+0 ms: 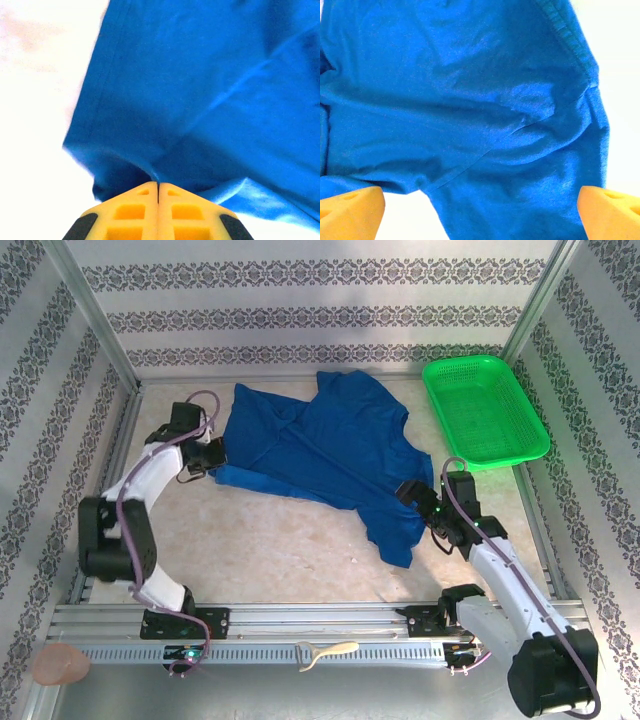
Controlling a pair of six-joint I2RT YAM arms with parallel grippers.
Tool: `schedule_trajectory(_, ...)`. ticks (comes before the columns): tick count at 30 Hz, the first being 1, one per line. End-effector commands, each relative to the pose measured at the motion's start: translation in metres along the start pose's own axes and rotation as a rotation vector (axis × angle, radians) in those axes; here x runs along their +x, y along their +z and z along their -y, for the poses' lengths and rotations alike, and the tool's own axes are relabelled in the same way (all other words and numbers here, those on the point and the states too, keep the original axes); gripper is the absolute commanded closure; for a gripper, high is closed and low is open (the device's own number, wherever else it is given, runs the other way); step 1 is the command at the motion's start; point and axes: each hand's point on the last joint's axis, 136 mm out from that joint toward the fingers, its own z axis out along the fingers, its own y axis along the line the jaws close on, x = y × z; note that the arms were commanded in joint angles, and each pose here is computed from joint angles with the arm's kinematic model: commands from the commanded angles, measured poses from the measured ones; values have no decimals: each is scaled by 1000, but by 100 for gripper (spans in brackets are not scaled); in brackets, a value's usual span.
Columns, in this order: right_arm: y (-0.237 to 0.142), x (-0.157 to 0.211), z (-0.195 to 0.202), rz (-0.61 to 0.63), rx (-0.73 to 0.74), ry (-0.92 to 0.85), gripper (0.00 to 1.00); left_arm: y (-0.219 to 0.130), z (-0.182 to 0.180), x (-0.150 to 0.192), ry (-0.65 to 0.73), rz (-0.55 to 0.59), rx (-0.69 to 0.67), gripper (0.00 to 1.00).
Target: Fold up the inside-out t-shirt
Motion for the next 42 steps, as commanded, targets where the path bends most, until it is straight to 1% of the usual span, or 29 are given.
schedule_trajectory(1, -1, 12, 1, -38, -34, -11, 5, -12, 3, 22, -121, 29, 63, 100)
schedule_trajectory(3, -1, 22, -3, -77, -67, -40, 15, -16, 0, 41, -182, 45, 82, 100)
schedule_trajectory(4, -1, 27, -7, -104, -88, -66, 26, -17, -2, 50, -212, 57, 93, 100)
schedule_trajectory(5, -2, 33, -7, -132, -83, -94, 33, -18, -5, 57, -234, 62, 97, 100)
schedule_trajectory(6, -1, 41, -5, -162, -55, -130, 37, -19, -8, 65, -255, 69, 95, 100)
schedule_trajectory(7, -1, 49, -3, -197, -27, -173, 39, -21, -13, 72, -278, 77, 85, 100)
schedule_trajectory(12, 1, 74, 10, -259, 146, -397, 39, -25, -46, 106, -407, 146, -14, 100)
schedule_trajectory(14, 2, 81, 13, -280, 184, -449, 39, -28, -55, 109, -432, 177, -43, 100)
schedule_trajectory(16, 4, 91, 16, -305, 213, -487, 38, -28, -59, 108, -441, 183, -62, 100)
schedule_trajectory(20, 6, 108, 23, -331, 257, -549, 37, -20, -59, 105, -429, 153, -78, 100)
schedule_trajectory(23, 11, 119, 29, -350, 273, -547, 38, -14, -60, 103, -428, 142, -82, 100)
schedule_trajectory(25, 14, 123, 35, -355, 294, -540, 43, -12, -60, 99, -429, 146, -84, 100)
schedule_trajectory(26, 16, 124, 39, -356, 305, -533, 47, -12, -60, 98, -428, 148, -86, 100)
schedule_trajectory(27, 17, 124, 42, -351, 316, -526, 55, -12, -59, 97, -428, 150, -84, 100)
schedule_trajectory(29, 19, 121, 48, -336, 331, -508, 75, -12, -59, 95, -427, 151, -83, 100)
schedule_trajectory(30, 20, 120, 50, -336, 334, -494, 83, -13, -60, 94, -427, 154, -86, 100)
schedule_trajectory(31, 20, 118, 51, -332, 327, -475, 93, -14, -61, 93, -428, 158, -87, 100)
schedule_trajectory(32, 20, 115, 52, -326, 319, -451, 100, -15, -62, 93, -428, 158, -91, 100)
schedule_trajectory(34, 15, 107, 53, -303, 303, -406, 100, -18, -65, 93, -435, 164, -96, 100)
schedule_trajectory(36, 4, 95, 51, -255, 279, -377, 100, -20, -68, 94, -443, 168, -101, 100)
schedule_trajectory(40, -29, 74, 46, -156, 219, -305, 100, -20, -74, 100, -462, 170, -112, 100)
schedule_trajectory(42, -40, 70, 43, -120, 190, -273, 100, -19, -77, 105, -474, 165, -118, 100)
